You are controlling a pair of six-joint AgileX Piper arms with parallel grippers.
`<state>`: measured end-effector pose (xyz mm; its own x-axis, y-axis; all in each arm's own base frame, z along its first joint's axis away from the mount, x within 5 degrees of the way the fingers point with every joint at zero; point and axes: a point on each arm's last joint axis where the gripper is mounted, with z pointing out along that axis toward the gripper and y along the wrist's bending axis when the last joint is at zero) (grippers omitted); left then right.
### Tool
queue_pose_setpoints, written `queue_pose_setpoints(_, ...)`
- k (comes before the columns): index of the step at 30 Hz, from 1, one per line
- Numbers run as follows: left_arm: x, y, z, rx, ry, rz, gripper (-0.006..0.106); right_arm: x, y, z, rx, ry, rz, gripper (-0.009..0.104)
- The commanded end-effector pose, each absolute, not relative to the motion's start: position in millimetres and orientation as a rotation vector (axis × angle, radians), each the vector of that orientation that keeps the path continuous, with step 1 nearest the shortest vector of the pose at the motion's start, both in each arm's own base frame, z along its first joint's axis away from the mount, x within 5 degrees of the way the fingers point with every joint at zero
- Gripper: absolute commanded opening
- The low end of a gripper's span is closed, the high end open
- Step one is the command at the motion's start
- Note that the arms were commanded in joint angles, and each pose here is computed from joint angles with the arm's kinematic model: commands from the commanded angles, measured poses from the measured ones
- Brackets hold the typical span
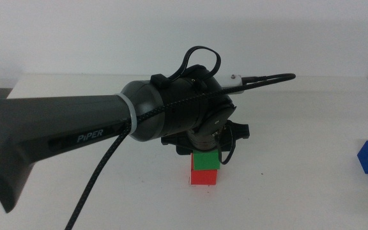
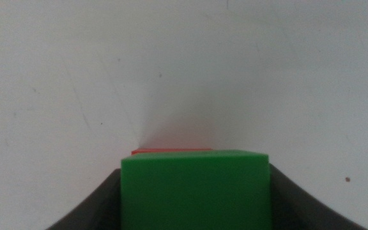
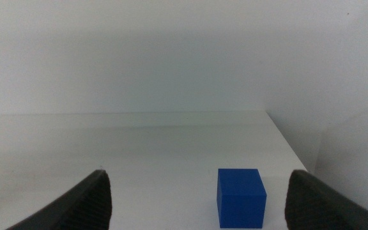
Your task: Stack red cubes first, then green, then blue cubes in a specific spot.
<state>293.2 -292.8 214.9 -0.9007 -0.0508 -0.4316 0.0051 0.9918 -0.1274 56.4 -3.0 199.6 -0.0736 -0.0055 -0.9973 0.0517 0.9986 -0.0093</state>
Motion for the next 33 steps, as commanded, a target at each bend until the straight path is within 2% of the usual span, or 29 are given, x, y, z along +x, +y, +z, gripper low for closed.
queue_pose_setpoints(1,293.6,-291.8,212.8,-0.018,2.696,-0.155,0.030,56.2,-3.5,199.1,0.034,1.638,-0.062,0.090)
queue_pose_setpoints(9,293.6,-290.9,212.6,0.074,2.694,-0.119,0.075,56.2,-3.5,199.1,0.034,1.638,-0.062,0.090)
queue_pose_setpoints(14,293.9,-291.4,214.3,0.077,2.687,-0.129,0.094,56.2,-3.5,199.1,0.034,1.638,-0.062,0.090)
queue_pose_setpoints(17,291.2,-288.7,230.1,0.080,2.660,-0.165,0.094,56.2,-3.5,199.1,0.034,1.638,-0.062,0.090)
queue_pose_setpoints(20,279.5,-276.0,277.9,0.202,2.568,-0.220,0.094,56.2,-3.5,199.1,0.034,1.638,-0.062,0.090)
queue_pose_setpoints(22,259.1,-254.3,322.1,0.379,2.516,-0.201,0.094,56.2,-3.5,199.1,0.034,1.638,-0.062,0.090)
queue_pose_setpoints(25,220.6,-214.5,385.6,0.458,2.417,-0.266,0.094,56.2,-3.5,199.1,0.034,1.638,-0.062,0.090)
queue_pose_setpoints(28,179.1,-171.5,418.5,0.589,2.321,-0.297,0.094,56.2,-3.5,199.1,0.034,1.638,-0.062,0.090)
queue_pose_setpoints(31,137.4,-121.9,429.8,0.564,2.241,-0.391,0.094,56.2,-3.5,199.1,0.034,1.638,-0.062,0.090)
queue_pose_setpoints(33,111.1,-104.9,432.3,0.592,2.160,-0.532,0.094,56.2,-3.5,199.1,0.034,1.638,-0.062,0.090)
